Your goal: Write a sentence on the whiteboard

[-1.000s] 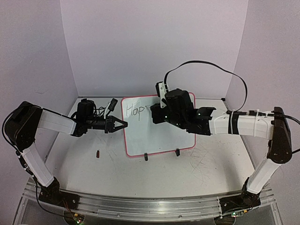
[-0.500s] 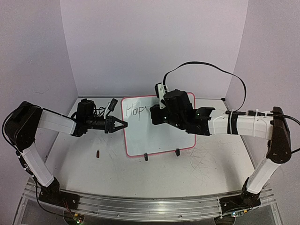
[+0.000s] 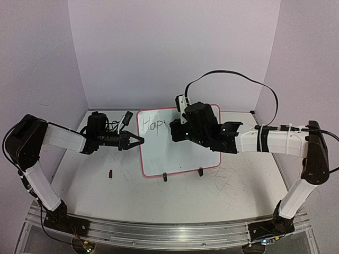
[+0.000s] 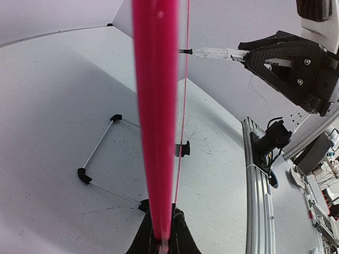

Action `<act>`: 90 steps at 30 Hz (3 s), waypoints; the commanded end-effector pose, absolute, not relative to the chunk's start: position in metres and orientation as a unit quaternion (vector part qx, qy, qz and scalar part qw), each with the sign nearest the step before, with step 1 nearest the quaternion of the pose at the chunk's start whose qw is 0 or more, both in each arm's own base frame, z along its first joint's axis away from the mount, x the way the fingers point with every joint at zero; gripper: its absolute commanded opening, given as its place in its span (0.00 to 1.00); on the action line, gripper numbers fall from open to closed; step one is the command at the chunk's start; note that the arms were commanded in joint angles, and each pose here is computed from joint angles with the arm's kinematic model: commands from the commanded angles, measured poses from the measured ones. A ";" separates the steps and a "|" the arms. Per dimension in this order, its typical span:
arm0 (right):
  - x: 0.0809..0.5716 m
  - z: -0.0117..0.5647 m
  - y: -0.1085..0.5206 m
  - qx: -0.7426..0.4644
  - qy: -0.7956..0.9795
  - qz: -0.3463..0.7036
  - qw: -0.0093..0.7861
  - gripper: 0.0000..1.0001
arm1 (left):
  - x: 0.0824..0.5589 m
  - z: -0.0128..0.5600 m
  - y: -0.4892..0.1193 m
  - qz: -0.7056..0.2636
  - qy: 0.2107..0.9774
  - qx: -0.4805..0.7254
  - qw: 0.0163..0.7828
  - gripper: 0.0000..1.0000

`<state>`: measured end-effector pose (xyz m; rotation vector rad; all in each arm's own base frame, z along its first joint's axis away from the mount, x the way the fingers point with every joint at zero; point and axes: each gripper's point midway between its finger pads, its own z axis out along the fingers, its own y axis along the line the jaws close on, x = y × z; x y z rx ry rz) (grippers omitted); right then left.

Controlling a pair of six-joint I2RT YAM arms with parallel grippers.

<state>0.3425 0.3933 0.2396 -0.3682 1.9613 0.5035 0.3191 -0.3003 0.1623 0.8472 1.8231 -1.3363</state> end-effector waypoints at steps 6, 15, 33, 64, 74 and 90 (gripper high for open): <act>0.329 0.227 0.390 -0.152 0.828 0.213 0.496 0.00 | 0.321 0.169 -0.301 -0.502 0.701 0.339 0.376 0.00; 0.318 0.215 0.393 -0.154 0.835 0.218 0.481 0.00 | 0.321 0.169 -0.301 -0.502 0.701 0.340 0.376 0.00; 0.318 0.285 0.398 -0.146 0.787 0.272 0.535 0.00 | 0.320 0.171 -0.301 -0.503 0.700 0.339 0.377 0.00; 0.350 0.268 0.398 -0.141 0.798 0.226 0.540 0.00 | 0.321 0.171 -0.301 -0.503 0.700 0.340 0.376 0.00; 0.353 0.262 0.396 -0.137 0.805 0.215 0.536 0.00 | 0.320 0.170 -0.301 -0.503 0.701 0.340 0.375 0.00; 0.348 0.260 0.375 -0.119 0.812 0.193 0.538 0.00 | 0.321 0.172 -0.302 -0.503 0.700 0.339 0.377 0.00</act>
